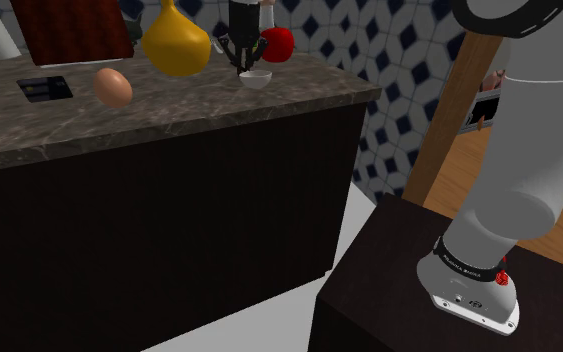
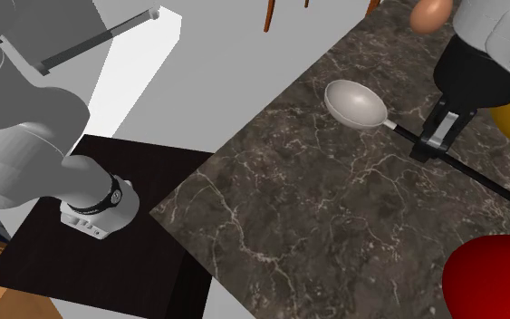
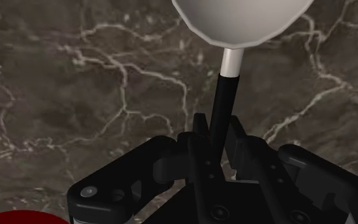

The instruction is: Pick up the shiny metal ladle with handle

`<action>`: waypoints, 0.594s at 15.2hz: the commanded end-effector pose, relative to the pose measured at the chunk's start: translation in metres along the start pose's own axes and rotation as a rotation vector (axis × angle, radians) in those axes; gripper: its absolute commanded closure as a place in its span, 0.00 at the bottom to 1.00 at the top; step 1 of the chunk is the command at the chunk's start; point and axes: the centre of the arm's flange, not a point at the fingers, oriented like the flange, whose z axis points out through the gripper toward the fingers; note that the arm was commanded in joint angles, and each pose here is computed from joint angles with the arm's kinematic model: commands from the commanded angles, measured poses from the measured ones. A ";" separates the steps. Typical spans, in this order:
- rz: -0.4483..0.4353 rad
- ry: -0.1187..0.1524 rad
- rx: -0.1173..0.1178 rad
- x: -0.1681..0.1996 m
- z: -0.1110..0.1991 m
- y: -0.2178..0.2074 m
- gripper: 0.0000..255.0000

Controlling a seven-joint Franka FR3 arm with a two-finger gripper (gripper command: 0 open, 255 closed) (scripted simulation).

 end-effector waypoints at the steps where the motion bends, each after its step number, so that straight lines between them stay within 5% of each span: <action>1: 0.000 0.000 0.000 0.000 0.001 0.000 1.00; 9: 0.000 0.000 0.000 0.005 -0.041 -0.004 1.00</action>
